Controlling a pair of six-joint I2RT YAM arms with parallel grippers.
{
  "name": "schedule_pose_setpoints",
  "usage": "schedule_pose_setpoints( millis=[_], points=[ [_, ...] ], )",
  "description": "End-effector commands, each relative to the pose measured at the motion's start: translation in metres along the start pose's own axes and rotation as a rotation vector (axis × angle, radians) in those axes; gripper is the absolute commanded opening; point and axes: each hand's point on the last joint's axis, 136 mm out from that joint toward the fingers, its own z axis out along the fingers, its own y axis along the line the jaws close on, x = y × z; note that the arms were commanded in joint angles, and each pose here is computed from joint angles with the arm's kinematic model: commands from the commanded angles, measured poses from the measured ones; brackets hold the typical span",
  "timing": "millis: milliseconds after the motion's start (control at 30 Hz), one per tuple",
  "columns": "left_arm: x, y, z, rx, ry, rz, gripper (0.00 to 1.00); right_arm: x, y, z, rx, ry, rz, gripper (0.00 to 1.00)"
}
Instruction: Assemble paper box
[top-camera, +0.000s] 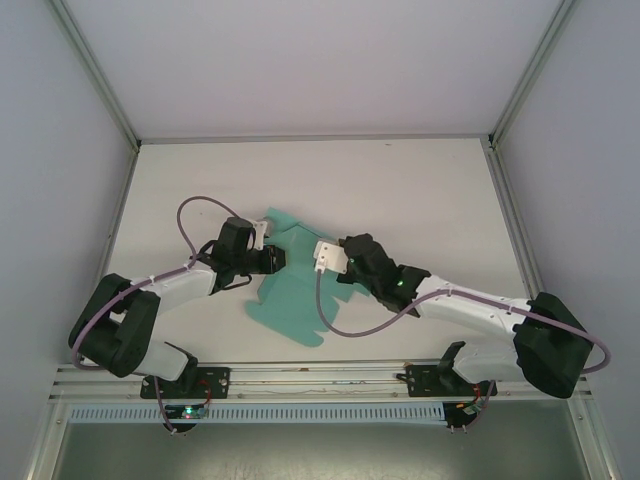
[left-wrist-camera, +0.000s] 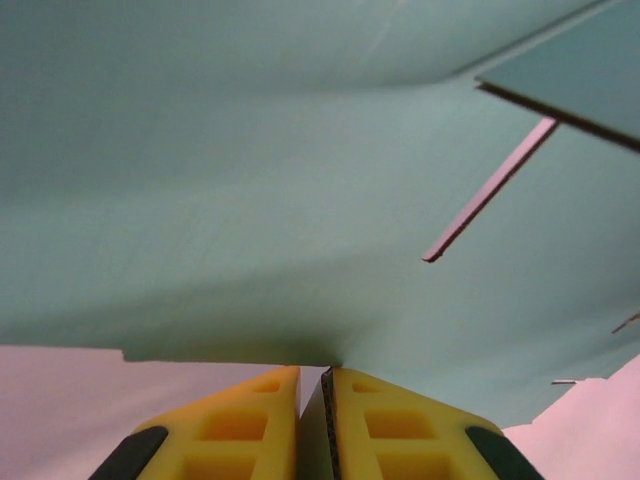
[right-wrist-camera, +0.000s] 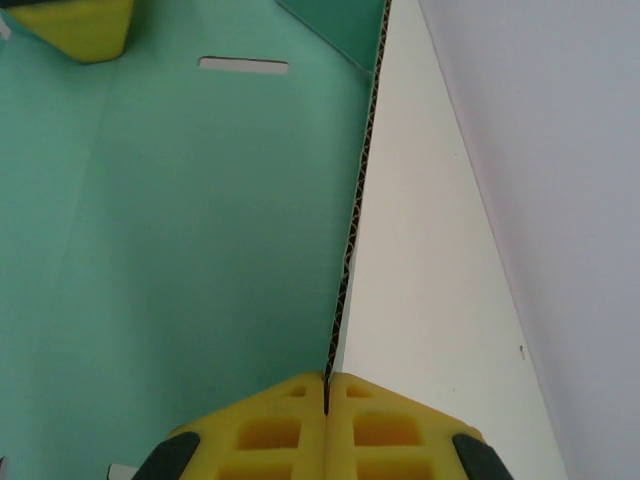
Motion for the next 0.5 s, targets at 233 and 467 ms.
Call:
schedule_pose_setpoints(
  millis=[233, 467],
  points=[
    [-0.017, -0.055, -0.009, 0.203, -0.075, 0.239, 0.22, -0.022, 0.016, -0.011, -0.014, -0.098, -0.116, 0.0],
    [-0.022, -0.057, -0.016, 0.189, -0.092, 0.249, 0.19, -0.027, 0.005, -0.023, -0.033, -0.181, -0.08, 0.0]
  ],
)
